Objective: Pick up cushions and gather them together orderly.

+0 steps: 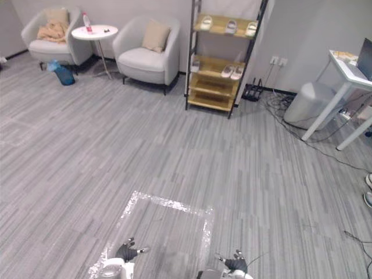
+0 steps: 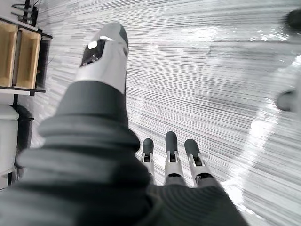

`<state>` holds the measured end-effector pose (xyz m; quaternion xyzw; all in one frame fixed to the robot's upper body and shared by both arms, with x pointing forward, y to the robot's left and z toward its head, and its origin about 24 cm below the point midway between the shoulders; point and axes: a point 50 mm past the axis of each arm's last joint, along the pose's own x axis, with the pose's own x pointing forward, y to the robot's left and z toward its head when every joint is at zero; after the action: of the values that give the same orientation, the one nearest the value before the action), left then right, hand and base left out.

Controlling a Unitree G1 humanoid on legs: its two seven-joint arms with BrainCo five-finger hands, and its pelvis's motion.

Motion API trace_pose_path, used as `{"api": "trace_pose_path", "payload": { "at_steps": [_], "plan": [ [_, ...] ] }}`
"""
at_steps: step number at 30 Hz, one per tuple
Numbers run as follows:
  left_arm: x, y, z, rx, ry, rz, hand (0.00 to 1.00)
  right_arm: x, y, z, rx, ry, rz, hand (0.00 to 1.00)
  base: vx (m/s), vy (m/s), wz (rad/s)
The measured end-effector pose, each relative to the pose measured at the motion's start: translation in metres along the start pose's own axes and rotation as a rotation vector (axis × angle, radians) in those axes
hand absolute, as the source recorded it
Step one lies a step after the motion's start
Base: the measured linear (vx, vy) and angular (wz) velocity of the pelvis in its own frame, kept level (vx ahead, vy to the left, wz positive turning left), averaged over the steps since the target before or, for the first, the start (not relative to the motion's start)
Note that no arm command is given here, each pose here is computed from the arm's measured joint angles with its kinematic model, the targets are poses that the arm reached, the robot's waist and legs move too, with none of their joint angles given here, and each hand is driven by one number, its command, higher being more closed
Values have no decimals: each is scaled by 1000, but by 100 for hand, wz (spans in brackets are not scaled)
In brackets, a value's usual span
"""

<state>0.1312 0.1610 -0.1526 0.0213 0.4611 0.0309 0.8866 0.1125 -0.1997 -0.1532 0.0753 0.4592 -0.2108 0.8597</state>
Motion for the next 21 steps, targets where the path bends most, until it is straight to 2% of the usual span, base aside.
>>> {"api": "trace_pose_path", "payload": {
  "at_steps": [2, 4, 10, 17, 21],
  "plan": [
    [0, 2, -5, 47, 26, -11, 0, -1, -9, -12, -11, 47, -20, 0, 527, -157, 24],
    [-1, -3, -10, 36, 44, -20, 0, 0, -21, -12, 1, 58, -55, 0, 355, -105, 0],
    [0, 0, -1, -15, 5, 6, 0, 0, -16, -11, -29, 52, -34, 0, 361, -85, -6],
    [0, -2, -1, 34, 2, -14, 0, 0, -18, -13, 0, 66, -51, 0, 280, 105, -35],
    [1, 9, -3, 89, 16, -5, 0, -2, -21, -23, 5, 113, -61, 0, 212, 140, -10]
  ]
}}
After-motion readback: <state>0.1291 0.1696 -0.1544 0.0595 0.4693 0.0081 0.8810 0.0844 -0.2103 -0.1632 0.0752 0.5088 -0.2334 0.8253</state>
